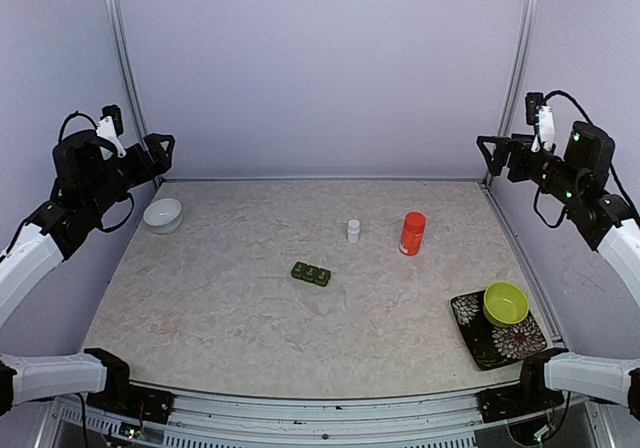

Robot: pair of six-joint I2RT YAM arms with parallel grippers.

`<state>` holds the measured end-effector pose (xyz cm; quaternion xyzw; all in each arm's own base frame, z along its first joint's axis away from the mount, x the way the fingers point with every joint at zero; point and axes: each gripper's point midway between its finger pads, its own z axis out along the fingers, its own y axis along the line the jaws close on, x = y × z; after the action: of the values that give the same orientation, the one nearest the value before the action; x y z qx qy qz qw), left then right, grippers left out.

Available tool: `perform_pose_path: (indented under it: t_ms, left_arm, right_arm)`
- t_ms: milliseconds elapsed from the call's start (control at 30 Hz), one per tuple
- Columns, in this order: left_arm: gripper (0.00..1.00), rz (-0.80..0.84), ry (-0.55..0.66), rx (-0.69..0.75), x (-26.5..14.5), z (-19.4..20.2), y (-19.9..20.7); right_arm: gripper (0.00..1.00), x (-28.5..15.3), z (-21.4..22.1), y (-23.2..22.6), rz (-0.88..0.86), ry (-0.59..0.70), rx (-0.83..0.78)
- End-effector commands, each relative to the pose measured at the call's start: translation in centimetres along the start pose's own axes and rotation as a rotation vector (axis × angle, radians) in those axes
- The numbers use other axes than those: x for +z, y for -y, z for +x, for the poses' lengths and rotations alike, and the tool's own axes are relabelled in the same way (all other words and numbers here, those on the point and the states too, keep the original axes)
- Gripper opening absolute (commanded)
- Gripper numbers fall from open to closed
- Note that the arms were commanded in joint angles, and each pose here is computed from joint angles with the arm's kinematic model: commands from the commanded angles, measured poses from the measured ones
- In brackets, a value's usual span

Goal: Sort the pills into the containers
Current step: Pick up the pill container from the center of the board.

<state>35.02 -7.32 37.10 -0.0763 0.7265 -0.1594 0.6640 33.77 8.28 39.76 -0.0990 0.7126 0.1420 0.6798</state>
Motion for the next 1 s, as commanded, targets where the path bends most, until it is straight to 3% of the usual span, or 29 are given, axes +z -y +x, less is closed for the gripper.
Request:
perform_pose_path:
  t_ms: [0,467,633,833,967]
  left_arm:
    - [0.99,0.063,-0.085,-0.016,0.3,1.2,1.7]
    - [0.99,0.123,-0.208,-0.037,1.5,4.7,3.8]
    - [0.99,0.145,-0.240,-0.037,1.9,6.2,4.7]
    - [0.99,0.167,-0.274,-0.031,2.4,7.8,5.9]
    - [0.99,0.176,-0.292,-0.026,2.6,9.0,6.3]
  right_arm:
    - [1.00,0.2,0.2,-0.7,-0.057,-0.039,0.041]
    - [1.00,2.3,3.5,-0.8,-0.090,-0.141,0.330]
    - [1.00,3.0,4.8,-3.5,-0.272,-0.227,0.314]
    - [1.00,2.7,7.4,-6.2,-0.513,-0.271,0.451]
    - [1.00,2.8,8.3,-6.1,-0.510,-0.293,0.461]
